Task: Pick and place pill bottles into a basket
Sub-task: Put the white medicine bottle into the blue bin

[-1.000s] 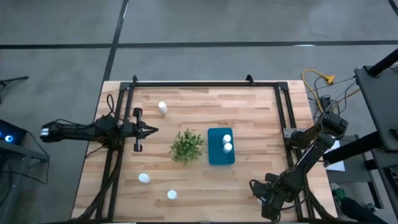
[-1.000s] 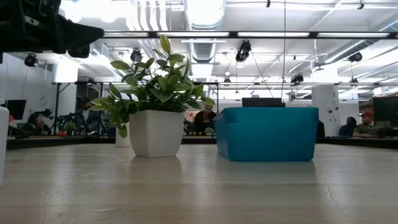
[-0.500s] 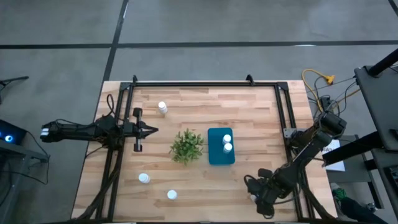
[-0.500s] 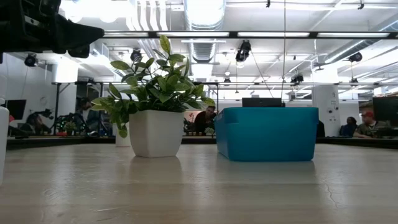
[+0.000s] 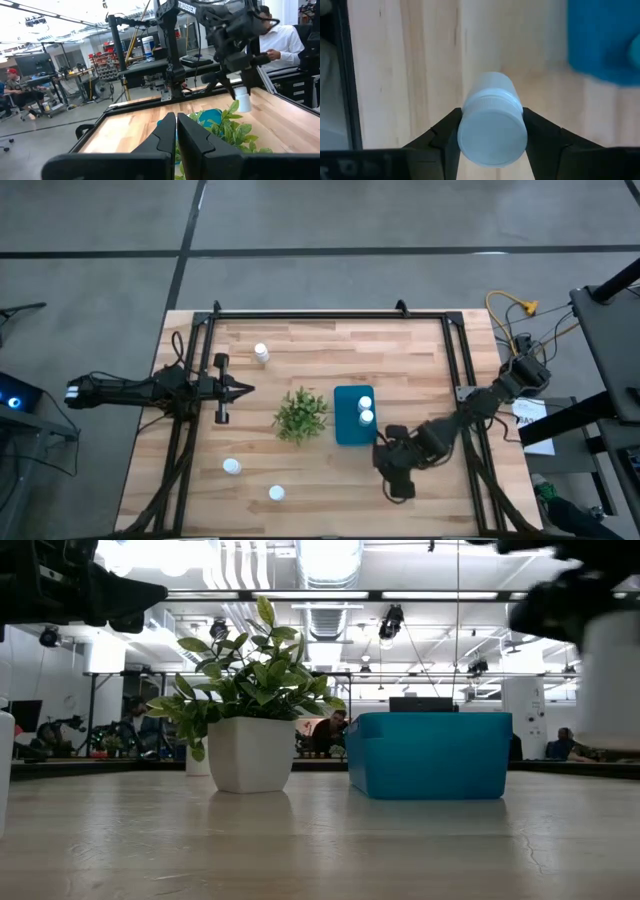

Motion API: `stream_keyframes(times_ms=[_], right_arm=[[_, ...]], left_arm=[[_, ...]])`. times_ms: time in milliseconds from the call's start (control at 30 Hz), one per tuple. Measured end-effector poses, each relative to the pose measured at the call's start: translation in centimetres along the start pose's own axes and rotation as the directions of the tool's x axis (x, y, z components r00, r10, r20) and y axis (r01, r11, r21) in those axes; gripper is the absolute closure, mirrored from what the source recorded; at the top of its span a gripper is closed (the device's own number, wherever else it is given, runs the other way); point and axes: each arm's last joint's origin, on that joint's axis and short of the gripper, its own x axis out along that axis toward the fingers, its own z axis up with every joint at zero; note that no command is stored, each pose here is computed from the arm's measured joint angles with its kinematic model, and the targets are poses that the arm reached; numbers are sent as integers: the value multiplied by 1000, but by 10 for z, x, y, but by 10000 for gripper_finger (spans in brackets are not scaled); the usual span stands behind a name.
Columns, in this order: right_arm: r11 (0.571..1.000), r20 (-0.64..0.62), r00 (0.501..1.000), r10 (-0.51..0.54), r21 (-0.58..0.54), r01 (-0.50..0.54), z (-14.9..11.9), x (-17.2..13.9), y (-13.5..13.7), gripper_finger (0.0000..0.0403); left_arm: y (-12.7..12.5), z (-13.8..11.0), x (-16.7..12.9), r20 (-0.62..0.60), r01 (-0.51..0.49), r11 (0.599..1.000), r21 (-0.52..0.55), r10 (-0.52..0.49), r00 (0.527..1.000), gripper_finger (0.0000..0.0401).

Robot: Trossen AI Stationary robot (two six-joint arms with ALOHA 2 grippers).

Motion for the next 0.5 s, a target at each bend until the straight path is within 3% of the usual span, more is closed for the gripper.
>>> stream_keyframes(times_ms=[500], right_arm=[[989,15,998,-65,-135,66,52,-47,-50,242]], left_arm=[[0,0,0,0,0,999,-53,0,1000,401]])
